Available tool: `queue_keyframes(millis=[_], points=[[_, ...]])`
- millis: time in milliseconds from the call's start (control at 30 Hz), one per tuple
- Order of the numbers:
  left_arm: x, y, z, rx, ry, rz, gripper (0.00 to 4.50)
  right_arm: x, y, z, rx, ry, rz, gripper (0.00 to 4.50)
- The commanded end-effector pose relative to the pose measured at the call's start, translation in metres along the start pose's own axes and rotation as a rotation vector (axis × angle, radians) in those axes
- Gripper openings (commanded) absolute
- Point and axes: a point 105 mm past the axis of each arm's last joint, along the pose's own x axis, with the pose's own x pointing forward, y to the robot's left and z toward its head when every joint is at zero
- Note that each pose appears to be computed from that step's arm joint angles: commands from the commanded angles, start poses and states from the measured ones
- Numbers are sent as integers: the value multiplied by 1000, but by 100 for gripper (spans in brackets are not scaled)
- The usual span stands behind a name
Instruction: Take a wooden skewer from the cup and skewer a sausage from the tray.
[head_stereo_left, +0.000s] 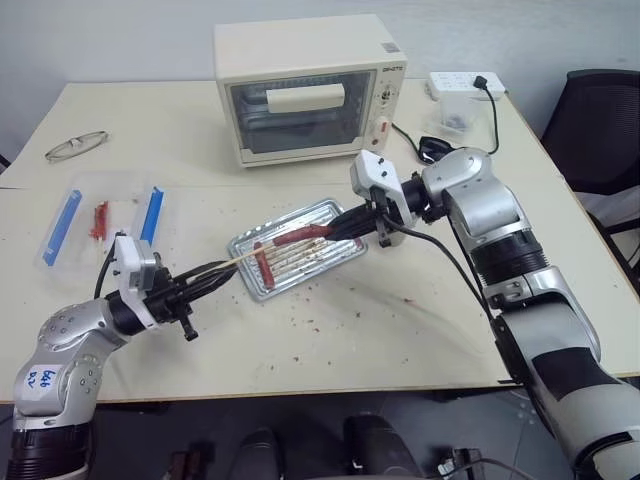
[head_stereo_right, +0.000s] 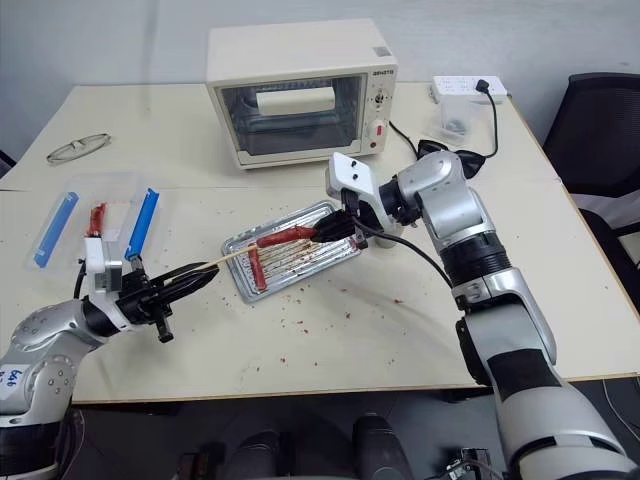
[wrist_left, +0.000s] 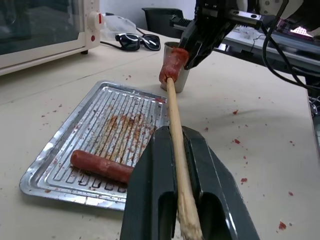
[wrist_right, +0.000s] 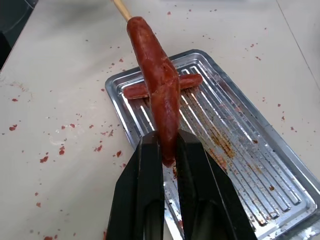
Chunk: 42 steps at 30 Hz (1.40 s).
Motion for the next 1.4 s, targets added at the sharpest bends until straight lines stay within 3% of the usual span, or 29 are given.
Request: queue_keyframes(millis=[33, 767, 967, 1067, 1233, 1400], points=[[2, -2, 6, 19, -14, -16, 0, -2, 4, 17, -71, -32, 20, 33], [40, -9, 3, 1, -37, -156, 0, 9, 18, 38, -215, -70, 104, 33], [41, -9, 4, 1, -46, -153, 0, 8, 15, 33, -98, -74, 65, 33], [34, -4, 9, -14, -76, -109, 0, -1, 14, 19, -99, -40, 43, 103], [12, 2, 19, -88, -114, -37, 0, -17, 17, 17, -99, -73, 23, 269], [-21, 14, 28, -240, -196, 110, 0, -35, 30, 30, -132, -239, 0, 434]])
